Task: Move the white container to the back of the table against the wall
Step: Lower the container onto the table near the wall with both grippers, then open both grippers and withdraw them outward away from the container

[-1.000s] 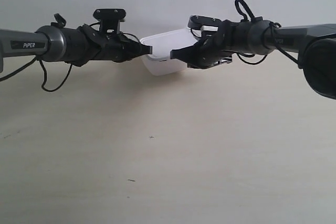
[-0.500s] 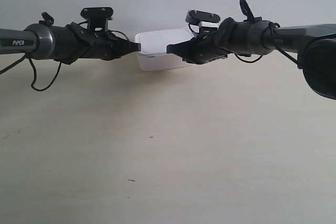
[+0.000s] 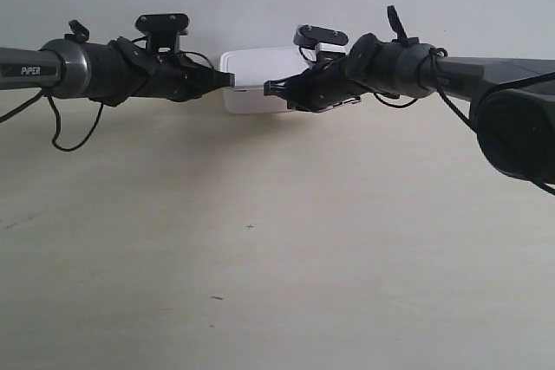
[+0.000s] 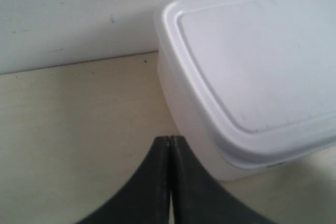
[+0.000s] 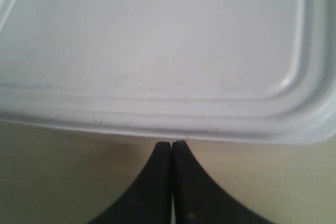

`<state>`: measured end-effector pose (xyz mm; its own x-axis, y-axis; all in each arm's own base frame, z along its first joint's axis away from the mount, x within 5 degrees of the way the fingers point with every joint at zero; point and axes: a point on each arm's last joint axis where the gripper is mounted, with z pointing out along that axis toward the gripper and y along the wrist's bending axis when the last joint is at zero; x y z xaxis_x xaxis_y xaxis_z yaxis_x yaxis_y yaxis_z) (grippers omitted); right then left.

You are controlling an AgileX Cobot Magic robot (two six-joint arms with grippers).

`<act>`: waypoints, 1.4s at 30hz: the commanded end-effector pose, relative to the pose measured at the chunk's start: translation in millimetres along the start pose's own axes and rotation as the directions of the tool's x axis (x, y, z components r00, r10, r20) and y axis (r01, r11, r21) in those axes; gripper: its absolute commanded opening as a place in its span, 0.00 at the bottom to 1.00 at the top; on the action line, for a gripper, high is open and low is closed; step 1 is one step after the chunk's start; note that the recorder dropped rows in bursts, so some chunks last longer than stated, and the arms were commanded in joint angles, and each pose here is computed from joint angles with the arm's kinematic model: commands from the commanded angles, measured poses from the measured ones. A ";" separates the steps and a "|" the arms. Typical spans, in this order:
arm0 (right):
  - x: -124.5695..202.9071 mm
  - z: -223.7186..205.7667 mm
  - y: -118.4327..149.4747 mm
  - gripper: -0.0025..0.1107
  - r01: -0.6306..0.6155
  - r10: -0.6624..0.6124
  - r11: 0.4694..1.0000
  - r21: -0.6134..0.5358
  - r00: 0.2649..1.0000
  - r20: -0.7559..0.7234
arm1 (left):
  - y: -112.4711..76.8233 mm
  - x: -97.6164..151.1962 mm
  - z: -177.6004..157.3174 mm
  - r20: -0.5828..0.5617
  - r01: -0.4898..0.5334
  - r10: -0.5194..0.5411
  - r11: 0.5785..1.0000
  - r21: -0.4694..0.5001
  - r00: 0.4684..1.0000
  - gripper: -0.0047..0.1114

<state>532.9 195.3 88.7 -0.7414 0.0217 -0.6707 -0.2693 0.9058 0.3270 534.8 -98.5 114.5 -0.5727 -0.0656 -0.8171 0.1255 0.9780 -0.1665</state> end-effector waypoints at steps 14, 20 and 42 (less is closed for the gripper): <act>-24.1 -29.4 7.4 0.02 0.126 -0.126 0.992 0.001 0.991 -0.034 | -4.7 -12.3 -10.1 0.003 0.005 -0.005 1.000 0.031 1.000 0.04; -17.8 -39.9 8.9 0.02 0.158 -0.155 0.987 0.002 0.972 -0.177 | -6.1 -15.6 -27.8 -0.005 0.006 -0.006 1.000 0.028 1.000 0.04; 9.5 -197.3 25.1 0.02 0.211 -0.194 0.972 0.105 0.969 -0.153 | -5.6 -20.2 -192.5 0.085 0.018 -0.011 0.997 -0.075 0.996 0.04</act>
<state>421.8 146.3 201.4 -0.8009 -0.2455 -0.5461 -0.3679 0.9214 0.1253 410.3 -71.1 220.1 -0.5422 -0.0725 -0.8371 0.0789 0.9875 -0.1366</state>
